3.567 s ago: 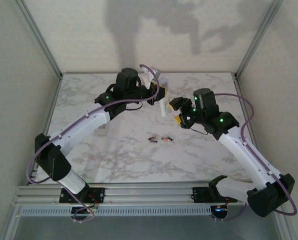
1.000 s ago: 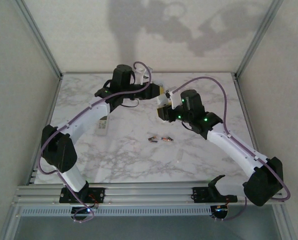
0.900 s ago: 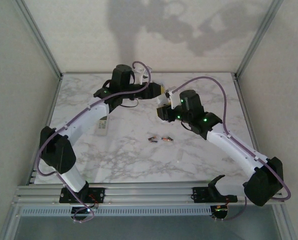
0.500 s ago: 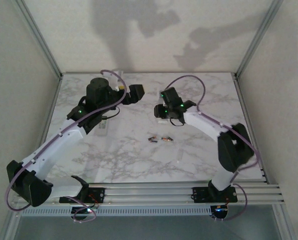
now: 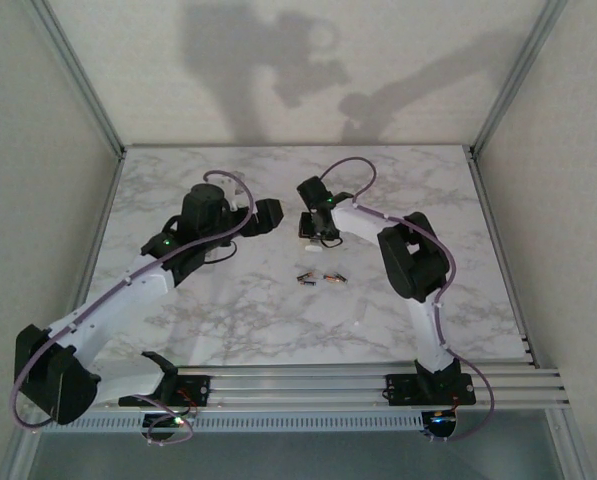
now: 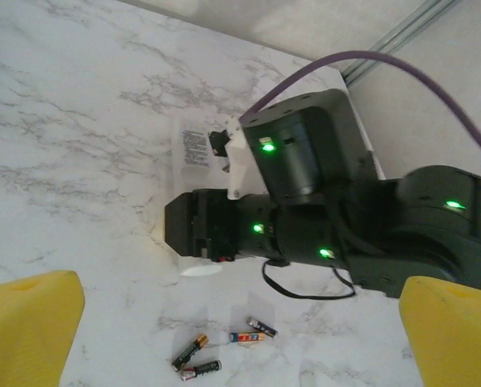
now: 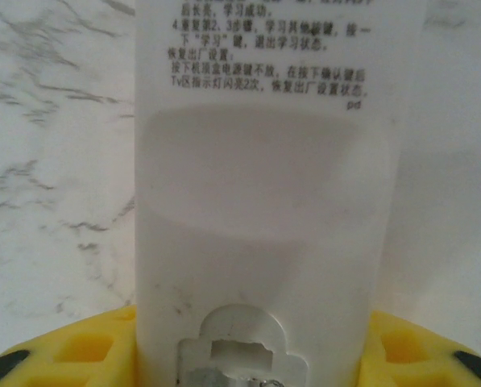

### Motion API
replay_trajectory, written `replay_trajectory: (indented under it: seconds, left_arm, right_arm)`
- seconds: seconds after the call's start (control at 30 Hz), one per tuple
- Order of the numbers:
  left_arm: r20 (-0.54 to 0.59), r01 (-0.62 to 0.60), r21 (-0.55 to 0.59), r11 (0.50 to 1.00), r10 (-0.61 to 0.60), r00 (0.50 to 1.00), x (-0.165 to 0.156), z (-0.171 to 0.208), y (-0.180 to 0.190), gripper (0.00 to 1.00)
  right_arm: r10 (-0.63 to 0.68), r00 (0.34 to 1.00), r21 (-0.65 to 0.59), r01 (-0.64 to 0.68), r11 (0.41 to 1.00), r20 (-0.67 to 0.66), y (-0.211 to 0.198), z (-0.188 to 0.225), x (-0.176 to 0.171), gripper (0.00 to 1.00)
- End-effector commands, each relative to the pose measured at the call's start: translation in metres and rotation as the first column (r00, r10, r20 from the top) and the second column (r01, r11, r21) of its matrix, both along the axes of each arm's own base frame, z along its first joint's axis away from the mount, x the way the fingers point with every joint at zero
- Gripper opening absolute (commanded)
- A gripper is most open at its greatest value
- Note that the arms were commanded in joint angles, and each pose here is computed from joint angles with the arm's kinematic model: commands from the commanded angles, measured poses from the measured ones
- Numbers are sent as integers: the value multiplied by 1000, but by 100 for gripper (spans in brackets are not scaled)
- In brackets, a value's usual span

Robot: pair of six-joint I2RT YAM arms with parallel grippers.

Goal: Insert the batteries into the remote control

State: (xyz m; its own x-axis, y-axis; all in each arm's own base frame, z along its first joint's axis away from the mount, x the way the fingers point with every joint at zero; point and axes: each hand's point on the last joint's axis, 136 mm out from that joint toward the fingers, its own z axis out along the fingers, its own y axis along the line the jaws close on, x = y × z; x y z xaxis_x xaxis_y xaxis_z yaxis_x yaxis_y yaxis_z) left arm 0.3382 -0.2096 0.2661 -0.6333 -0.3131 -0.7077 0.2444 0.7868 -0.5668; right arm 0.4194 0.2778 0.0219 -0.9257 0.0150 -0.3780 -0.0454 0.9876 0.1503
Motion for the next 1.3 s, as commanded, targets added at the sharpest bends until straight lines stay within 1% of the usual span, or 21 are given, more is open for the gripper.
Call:
replay_trajectory:
  seconds: [0.0, 0.1, 0.17, 0.3, 0.4, 0.5, 0.57, 0.67, 0.73, 0.8, 0.9, 1.0, 1.07, 1.27]
  left_arm:
    - [-20, -20, -32, 999, 19, 1000, -11, 3, 8, 100]
    - [-25, -21, -39, 999, 20, 999, -14, 2, 9, 100]
    - [-25, -29, -36, 999, 28, 999, -12, 0, 10, 100]
    - [-23, -38, -36, 999, 37, 999, -7, -5, 9, 100]
    - [-19, -36, -42, 998, 35, 999, -3, -5, 6, 99]
    - [-13, -33, -22, 999, 33, 999, 0, -8, 5, 100]
    - [-14, -24, -6, 1000, 24, 1000, 1, -12, 4, 100]
    - [-37, 5, 0, 1000, -5, 999, -1, -21, 0, 100]
    - [-57, 23, -6, 1000, -23, 998, -2, -28, -5, 100]
    - [-70, 26, -9, 1000, -27, 997, -3, -35, -6, 99]
    - [-75, 25, -12, 1000, -26, 997, -2, -41, -7, 100]
    - [-79, 19, -11, 1000, -20, 997, 0, -43, -7, 100]
    - [-82, 20, -12, 1000, -20, 996, 1, -43, -8, 100]
    - [-97, 15, -3, 1000, -15, 995, 0, -49, -7, 100]
  right_arm:
    - [-44, 998, -8, 44, 999, -36, -3, -10, -2, 40]
    - [-39, 998, -8, 39, 999, -42, -6, -7, -7, 54]
    - [-26, 999, -8, 25, 1000, -23, -7, 6, -7, 59]
    - [-5, 1000, -15, 5, 1000, 27, -18, 43, -7, 66]
    - [12, 998, -4, -12, 1000, 62, -28, 72, -14, 67]
    - [63, 994, 12, -64, 998, 88, -40, 97, -30, 67]
    - [127, 987, 3, -128, 992, 99, -47, 107, -48, 66]
    - [233, 968, 10, -235, 972, 95, -54, 109, -76, 62]
    - [304, 950, 18, -306, 952, 70, -55, 105, -93, 61]
    - [357, 934, -1, -357, 934, 29, -59, 95, -106, 58]
    - [375, 925, -55, -378, 924, -57, -71, 78, -115, 51]
    - [376, 915, -60, -387, 920, -144, -74, 60, -124, 46]
    - [373, 912, -57, -387, 920, -169, -74, 49, -127, 44]
    - [369, 902, -20, -382, 924, -225, -67, 26, -129, 41]
